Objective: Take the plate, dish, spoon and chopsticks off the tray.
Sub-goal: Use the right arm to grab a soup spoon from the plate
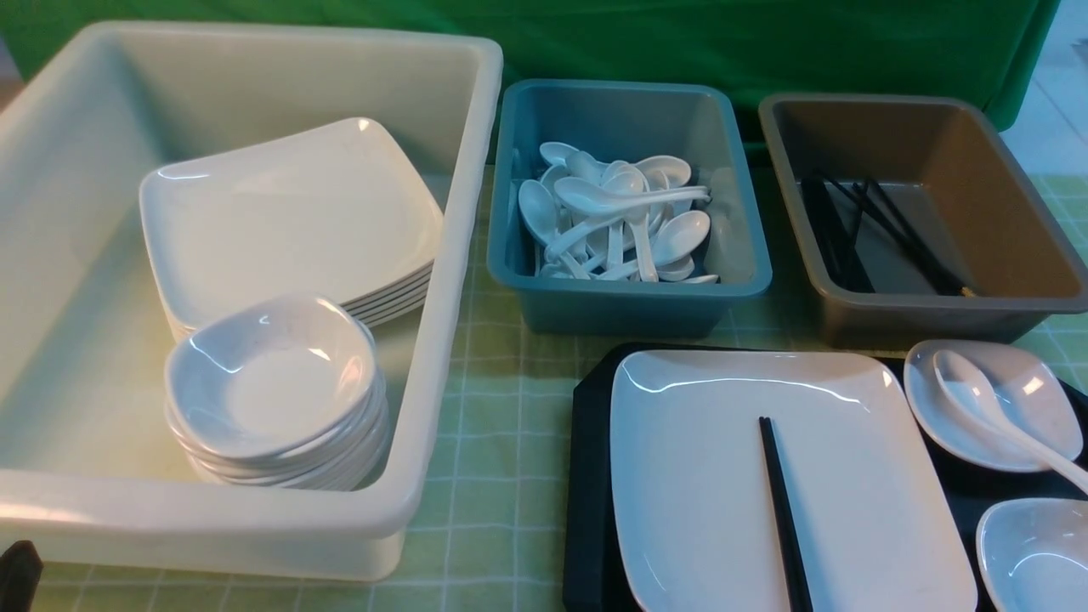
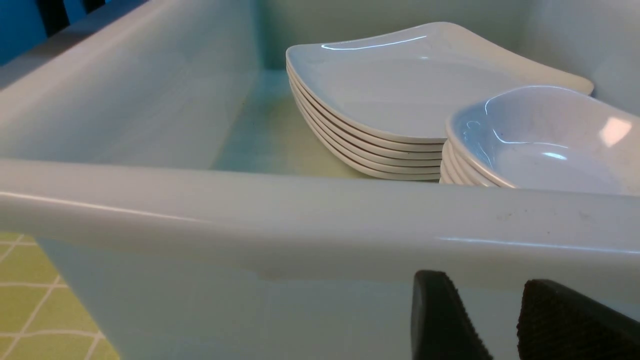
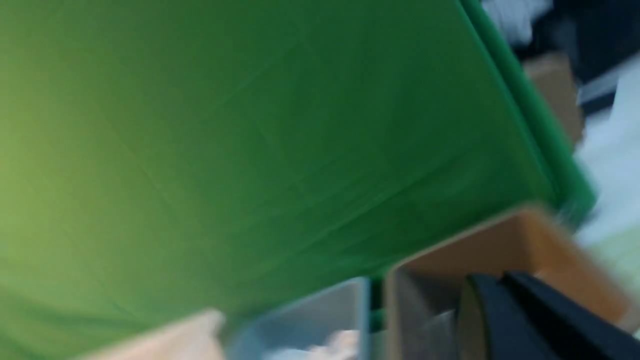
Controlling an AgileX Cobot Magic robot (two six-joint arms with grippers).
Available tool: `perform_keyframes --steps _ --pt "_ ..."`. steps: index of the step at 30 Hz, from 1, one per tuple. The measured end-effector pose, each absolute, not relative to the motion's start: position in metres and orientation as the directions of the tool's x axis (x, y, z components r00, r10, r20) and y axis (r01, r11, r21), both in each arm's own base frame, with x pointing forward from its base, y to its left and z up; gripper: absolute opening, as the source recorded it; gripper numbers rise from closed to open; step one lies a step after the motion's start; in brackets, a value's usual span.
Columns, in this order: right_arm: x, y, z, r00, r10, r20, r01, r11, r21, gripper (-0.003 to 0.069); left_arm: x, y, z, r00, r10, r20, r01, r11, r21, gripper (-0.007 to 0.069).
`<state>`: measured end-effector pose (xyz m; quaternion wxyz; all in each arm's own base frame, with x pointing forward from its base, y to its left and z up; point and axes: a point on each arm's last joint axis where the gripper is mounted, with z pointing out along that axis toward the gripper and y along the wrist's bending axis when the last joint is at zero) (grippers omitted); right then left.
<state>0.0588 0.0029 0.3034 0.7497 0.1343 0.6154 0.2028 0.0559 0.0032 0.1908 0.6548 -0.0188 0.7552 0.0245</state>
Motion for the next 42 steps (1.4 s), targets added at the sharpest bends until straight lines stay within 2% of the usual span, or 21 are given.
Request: perform_keyframes --steps 2,3,5,6,8,9,11,13,14,15,18,19,21,24,34,42 --pt "0.078 0.006 0.320 0.013 0.333 -0.943 -0.081 0.940 0.331 0.0010 0.056 0.003 0.191 -0.142 0.004 -0.990 -0.060 0.998 0.012 0.0223" --pt "0.094 0.008 0.327 -0.110 0.256 -0.960 -0.056 0.963 0.263 0.0010 0.056 0.003 0.191 -0.142 0.004 -0.990 -0.060 0.998 0.012 0.0223" --pt "0.112 0.009 0.329 -0.254 0.186 -0.949 -0.036 0.979 0.202 0.0010 0.056 0.003 0.191 -0.142 0.004 -0.990 -0.060 0.998 0.012 0.0223" --pt "0.138 0.009 0.324 -0.448 0.100 -0.889 -0.019 0.992 0.122 0.0015 0.056 0.003 0.191 -0.142 0.004 -0.990 -0.060 0.998 0.012 0.0223" --pt "0.163 0.008 0.317 -0.607 0.027 -0.794 -0.015 0.999 0.045 0.0024 0.056 0.003 0.191 -0.142 0.004 -0.990 -0.060 0.998 0.012 0.0223" --pt "0.169 0.008 0.311 -0.648 0.017 -0.762 -0.014 0.999 0.033 0.0027 0.056 0.003 0.191 -0.142 0.004 -0.990 -0.060 0.998 0.012 0.0223" --pt "0.208 0.006 0.289 -0.810 -0.037 -0.585 -0.023 0.999 -0.032 0.0057 0.056 0.003 0.191 -0.142 0.004 -0.990 -0.060 0.998 0.012 0.0223" --pt "0.232 0.007 0.275 -0.866 -0.060 -0.496 -0.038 0.998 -0.055 0.0089 0.056 0.003 0.191 -0.142 0.005 -0.990 -0.060 0.998 0.013 0.0223" --pt "0.235 0.007 0.275 -0.868 -0.063 -0.493 -0.040 0.998 -0.057 0.0092 0.056 0.003 0.191 -0.142 0.005 -0.990 -0.060 0.998 0.013 0.0223" --pt "0.251 0.007 0.265 -0.892 -0.071 -0.447 -0.048 0.997 -0.063 0.0123 0.056 0.003 0.191 -0.142 0.006 -0.990 -0.060 0.998 0.015 0.0223" --pt "0.274 0.008 0.256 -0.909 -0.096 -0.406 -0.071 0.995 -0.076 0.0185 0.056 0.003 0.191 -0.142 0.006 -0.990 -0.060 0.998 0.015 0.0223" --pt "0.288 0.008 0.249 -0.915 -0.123 -0.384 -0.096 0.991 -0.089 0.0237 0.056 0.003 0.191 -0.142 0.007 -0.990 -0.060 0.998 0.016 0.0223" --pt "0.301 0.009 0.242 -0.922 -0.155 -0.355 -0.126 0.987 -0.102 0.0285 0.056 0.003 0.191 -0.142 0.007 -0.990 -0.060 0.998 0.016 0.0223" --pt "0.315 0.009 0.234 -0.929 -0.185 -0.321 -0.158 0.981 -0.110 0.0315 0.056 0.003 0.191 -0.142 0.007 -0.990 -0.060 0.998 0.016 0.0223" --pt "0.343 0.003 0.187 -0.940 -0.304 -0.153 -0.274 0.942 -0.193 0.0328 0.056 0.003 0.191 -0.142 0.012 -0.990 -0.059 0.998 0.020 0.0223" --pt "0.349 0.003 0.166 -0.942 -0.318 -0.105 -0.294 0.936 -0.193 0.0328 0.056 0.003 0.191 -0.142 0.012 -0.990 -0.059 0.998 0.021 0.0223"
